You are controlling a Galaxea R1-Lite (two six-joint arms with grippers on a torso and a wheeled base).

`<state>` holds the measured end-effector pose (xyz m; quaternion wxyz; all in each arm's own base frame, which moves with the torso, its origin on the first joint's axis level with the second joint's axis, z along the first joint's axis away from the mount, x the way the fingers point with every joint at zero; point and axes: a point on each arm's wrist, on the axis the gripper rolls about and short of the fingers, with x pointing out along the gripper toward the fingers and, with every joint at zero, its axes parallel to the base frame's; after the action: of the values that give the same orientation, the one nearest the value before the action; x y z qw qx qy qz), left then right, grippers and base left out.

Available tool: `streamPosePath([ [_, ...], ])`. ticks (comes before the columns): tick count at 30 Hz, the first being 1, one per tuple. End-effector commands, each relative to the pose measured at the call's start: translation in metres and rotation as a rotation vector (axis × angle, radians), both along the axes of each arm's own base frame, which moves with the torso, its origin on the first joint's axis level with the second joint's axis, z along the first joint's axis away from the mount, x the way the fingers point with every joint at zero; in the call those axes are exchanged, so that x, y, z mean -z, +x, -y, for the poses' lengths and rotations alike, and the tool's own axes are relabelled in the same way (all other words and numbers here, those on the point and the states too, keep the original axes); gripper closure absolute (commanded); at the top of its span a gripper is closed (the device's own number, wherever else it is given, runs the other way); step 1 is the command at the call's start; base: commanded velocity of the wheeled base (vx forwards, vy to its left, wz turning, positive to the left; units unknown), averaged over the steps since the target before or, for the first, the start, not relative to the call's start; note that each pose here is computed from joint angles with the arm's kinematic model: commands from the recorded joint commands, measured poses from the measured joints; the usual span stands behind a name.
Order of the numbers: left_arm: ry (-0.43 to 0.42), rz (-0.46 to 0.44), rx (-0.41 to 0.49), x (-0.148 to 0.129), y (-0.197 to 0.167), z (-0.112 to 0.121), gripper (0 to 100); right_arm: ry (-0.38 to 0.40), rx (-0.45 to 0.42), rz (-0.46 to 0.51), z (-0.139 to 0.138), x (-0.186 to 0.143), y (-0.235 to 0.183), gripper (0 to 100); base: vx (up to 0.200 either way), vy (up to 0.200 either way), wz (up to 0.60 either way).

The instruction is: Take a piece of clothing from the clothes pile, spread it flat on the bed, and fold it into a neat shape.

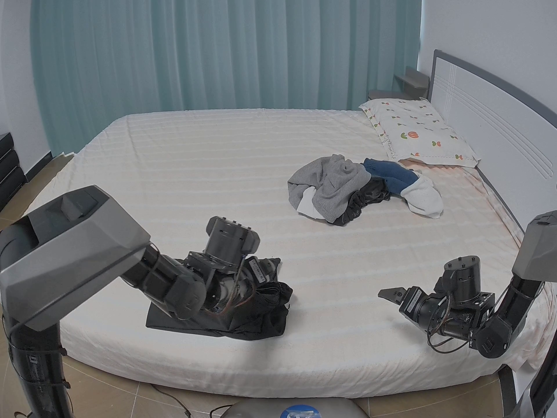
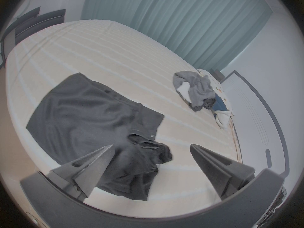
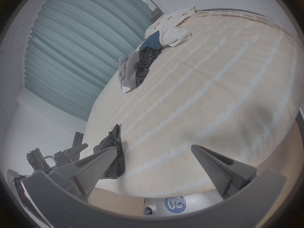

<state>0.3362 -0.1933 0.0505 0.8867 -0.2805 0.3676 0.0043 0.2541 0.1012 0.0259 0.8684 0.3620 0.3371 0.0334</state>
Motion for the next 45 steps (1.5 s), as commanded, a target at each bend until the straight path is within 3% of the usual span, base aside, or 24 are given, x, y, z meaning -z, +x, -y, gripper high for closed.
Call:
streamPosePath([
  [1,-0.018,0.016,-0.100,-0.016,-0.007,-0.049,0,-0.005,-0.006,-0.014,-0.001,0.003,-0.002,0,0.000,0.000,0.00],
  [7,-0.118,-0.040,-0.217,-0.008,-0.004,-0.097,0,-0.012,-0.008,-0.026,-0.002,0.007,-0.002,0,0.000,0.000,0.00],
  [15,-0.274,-0.086,-0.216,-0.008,-0.014,-0.130,0,-0.017,-0.009,-0.017,-0.002,0.005,-0.003,0,0.000,0.175,0.00],
  [18,-0.325,-0.067,-0.245,-0.009,-0.011,-0.134,0,-0.018,-0.009,-0.010,-0.003,0.004,-0.001,0,0.000,0.200,0.00],
  [32,-0.400,-0.131,-0.214,-0.001,-0.014,-0.145,0,-0.023,-0.028,0.048,-0.010,-0.003,0.015,0,0.000,0.200,0.00],
  [42,-0.404,-0.153,-0.219,0.008,-0.012,-0.148,0,-0.045,-0.082,0.082,-0.025,-0.011,0.021,0,0.000,0.200,0.00],
  [45,-0.403,-0.155,-0.219,0.008,-0.012,-0.148,0,-0.090,-0.107,0.057,-0.035,-0.011,0.022,0,0.000,0.200,0.00],
])
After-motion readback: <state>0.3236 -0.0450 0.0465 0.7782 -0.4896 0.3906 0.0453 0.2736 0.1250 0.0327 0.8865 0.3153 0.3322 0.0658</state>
